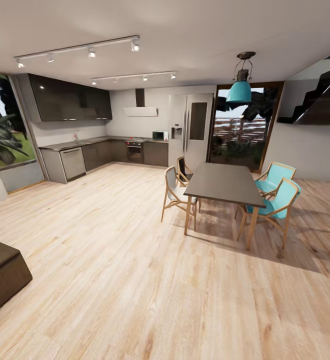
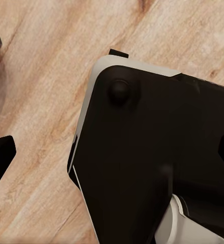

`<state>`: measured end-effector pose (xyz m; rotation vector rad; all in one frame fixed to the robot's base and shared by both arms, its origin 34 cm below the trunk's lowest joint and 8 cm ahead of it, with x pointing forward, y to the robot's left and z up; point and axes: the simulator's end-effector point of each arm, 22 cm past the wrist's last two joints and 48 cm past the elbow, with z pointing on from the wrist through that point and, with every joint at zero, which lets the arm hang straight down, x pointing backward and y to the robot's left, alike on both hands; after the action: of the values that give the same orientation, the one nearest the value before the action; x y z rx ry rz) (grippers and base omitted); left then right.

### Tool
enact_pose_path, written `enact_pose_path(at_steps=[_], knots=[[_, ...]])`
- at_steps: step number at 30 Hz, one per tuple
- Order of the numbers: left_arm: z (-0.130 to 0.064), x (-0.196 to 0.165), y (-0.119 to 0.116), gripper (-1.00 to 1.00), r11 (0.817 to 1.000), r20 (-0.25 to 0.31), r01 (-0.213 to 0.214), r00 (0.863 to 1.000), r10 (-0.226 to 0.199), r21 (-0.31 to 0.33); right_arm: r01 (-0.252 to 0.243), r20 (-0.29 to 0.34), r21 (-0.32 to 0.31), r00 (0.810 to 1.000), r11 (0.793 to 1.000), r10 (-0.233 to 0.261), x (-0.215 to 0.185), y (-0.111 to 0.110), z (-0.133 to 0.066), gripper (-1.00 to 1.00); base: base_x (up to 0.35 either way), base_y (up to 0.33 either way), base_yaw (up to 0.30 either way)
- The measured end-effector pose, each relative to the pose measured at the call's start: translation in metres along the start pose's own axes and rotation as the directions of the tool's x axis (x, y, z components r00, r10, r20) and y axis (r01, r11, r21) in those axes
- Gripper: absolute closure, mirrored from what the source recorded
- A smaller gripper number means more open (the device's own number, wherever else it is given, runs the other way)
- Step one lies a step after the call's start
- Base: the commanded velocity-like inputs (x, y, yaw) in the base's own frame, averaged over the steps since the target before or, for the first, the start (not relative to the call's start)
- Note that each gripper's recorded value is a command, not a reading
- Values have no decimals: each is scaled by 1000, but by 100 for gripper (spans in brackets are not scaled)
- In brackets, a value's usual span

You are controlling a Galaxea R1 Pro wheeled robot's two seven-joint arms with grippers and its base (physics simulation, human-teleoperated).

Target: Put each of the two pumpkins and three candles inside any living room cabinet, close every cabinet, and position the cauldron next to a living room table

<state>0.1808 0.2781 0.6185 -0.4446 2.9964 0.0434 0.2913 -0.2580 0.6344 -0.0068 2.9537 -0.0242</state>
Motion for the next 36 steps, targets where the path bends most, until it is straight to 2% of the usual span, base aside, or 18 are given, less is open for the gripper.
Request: enact_pose_path(at_steps=[7, 28, 36], knots=[[0, 0, 0, -100, 1000, 0, 0, 1000, 0, 0, -1, 0, 0, 1000, 1000, 1, 0, 0, 0, -100, 0, 0, 35], [0, 0, 0, -100, 1000, 0, 0, 1000, 0, -1, 1, -1, 0, 1000, 1000, -1, 0, 0, 0, -100, 0, 0, 275], [0, 0, 0, -100, 1000, 0, 0, 1000, 0, -1, 0, 0, 0, 1000, 1000, 0, 0, 0, 0, -100, 0, 66, 76]])
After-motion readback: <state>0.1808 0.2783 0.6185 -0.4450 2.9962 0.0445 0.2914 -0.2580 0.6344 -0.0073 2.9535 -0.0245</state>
